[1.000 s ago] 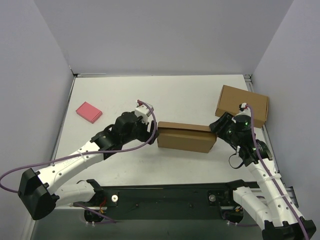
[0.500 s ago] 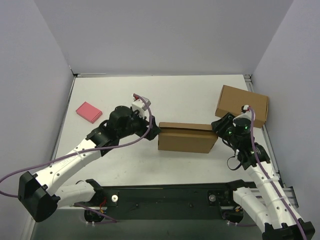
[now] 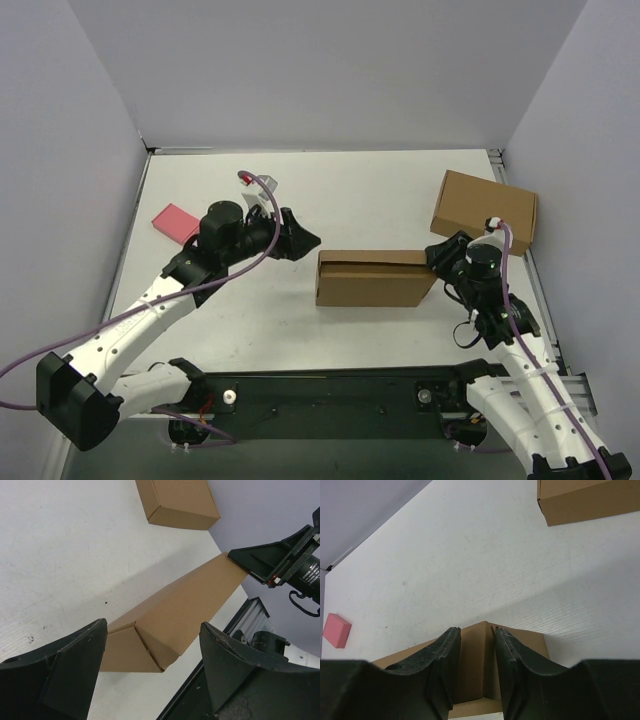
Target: Fold the paper box
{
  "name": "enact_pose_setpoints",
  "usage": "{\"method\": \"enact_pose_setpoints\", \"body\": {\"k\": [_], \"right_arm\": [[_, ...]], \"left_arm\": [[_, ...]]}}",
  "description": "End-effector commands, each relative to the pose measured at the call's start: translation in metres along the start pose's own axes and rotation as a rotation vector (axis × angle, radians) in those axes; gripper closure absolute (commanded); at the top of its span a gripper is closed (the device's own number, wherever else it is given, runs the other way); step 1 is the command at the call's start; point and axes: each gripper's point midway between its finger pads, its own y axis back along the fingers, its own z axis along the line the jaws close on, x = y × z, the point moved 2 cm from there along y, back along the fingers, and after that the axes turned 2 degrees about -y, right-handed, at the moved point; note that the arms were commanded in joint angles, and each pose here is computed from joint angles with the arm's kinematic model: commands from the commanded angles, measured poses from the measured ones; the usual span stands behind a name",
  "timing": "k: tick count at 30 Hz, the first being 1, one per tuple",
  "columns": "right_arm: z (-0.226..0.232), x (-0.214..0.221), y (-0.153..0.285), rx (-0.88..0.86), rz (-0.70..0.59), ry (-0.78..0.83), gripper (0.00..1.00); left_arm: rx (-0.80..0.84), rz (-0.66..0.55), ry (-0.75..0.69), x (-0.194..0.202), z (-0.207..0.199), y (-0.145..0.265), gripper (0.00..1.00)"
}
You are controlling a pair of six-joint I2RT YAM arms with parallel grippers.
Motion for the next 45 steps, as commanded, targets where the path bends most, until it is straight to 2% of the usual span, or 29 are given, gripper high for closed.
{"method": "enact_pose_setpoints", "body": {"k": [1,10,15,28,33,39,45], "right_arm": [[-0.037,0.033,0.002,0.149,0.103,0.077,0.67],[-0.032,0.03,0.002,0.161,0.083,0.108,0.67],[-0.027,0.03,0.001,0.168,0.086,0.144,0.67],[-0.026,0.031,0.0,0.198,0.089,0.176,0.66],[-0.027,0.033,-0.001,0.207,0.094,0.184,0.66],[-0.028,0.033,-0.001,0.215,0.09,0.186,0.66],[-0.028,0.032,0.0,0.217,0.085,0.187,0.66]], "left_arm": [[0.07,-0.056,0.076,-0.012,-0.01,-0.012,0.16],[0.022,0.09,0.123,0.033,0.009,-0.015,0.16],[-0.015,0.114,0.132,0.046,0.017,-0.007,0.16],[0.024,0.145,0.216,0.069,0.015,-0.002,0.16],[0.015,0.182,0.213,0.084,0.019,-0.004,0.2],[-0.008,0.258,0.124,0.115,0.03,-0.002,0.23],[-0.044,0.309,-0.034,0.133,0.038,0.002,0.24]]}}
